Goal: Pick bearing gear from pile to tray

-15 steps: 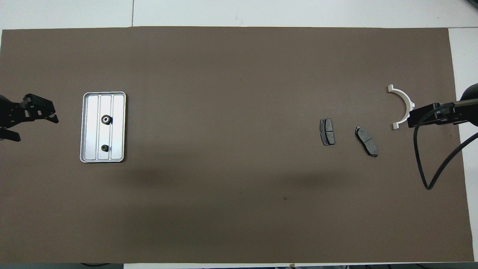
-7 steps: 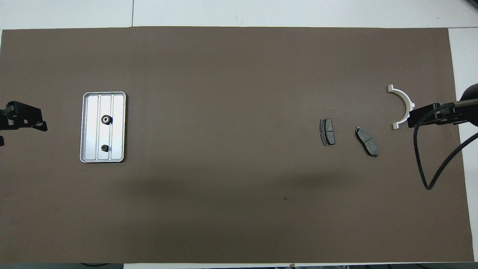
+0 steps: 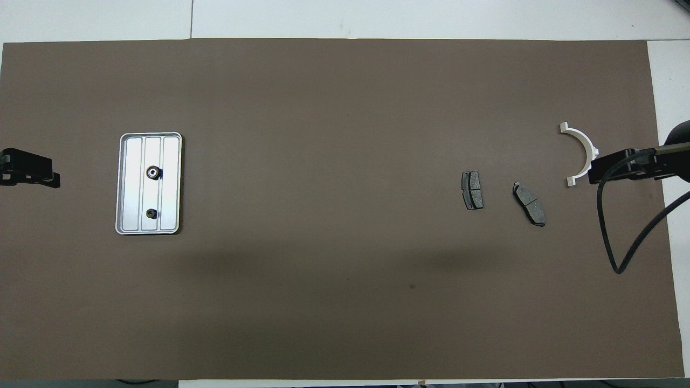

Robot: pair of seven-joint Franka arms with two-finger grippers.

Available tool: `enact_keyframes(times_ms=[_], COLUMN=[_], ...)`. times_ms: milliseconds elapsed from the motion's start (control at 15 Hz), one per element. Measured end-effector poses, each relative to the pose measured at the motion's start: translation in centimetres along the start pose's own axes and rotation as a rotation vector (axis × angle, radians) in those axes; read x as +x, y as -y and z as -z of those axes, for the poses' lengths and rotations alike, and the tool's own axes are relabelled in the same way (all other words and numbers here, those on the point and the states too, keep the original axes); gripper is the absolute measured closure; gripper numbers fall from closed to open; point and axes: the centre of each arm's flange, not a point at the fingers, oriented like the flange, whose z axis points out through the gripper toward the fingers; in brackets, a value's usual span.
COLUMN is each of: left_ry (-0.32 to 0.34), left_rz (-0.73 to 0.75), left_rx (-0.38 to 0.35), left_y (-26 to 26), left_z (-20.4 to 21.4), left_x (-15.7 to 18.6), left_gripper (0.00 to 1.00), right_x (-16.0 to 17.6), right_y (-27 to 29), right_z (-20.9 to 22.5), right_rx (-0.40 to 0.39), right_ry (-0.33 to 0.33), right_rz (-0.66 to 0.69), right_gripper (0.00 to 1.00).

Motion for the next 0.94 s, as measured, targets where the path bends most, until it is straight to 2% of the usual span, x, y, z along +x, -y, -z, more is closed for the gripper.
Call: enact_keyframes(times_ms=[936], left_ry=[0.002], left_rz=[-0.021], left_rx=[0.001], left_y=[-0.5], left_z=[1.3], left_x=[0.2], left_gripper=[0.0], right_x=[0.0], right_y=[0.0], right_z=[0.0], right_rx=[0.0], right_ry=[0.0], right_rz=[0.0], right_gripper=[0.0])
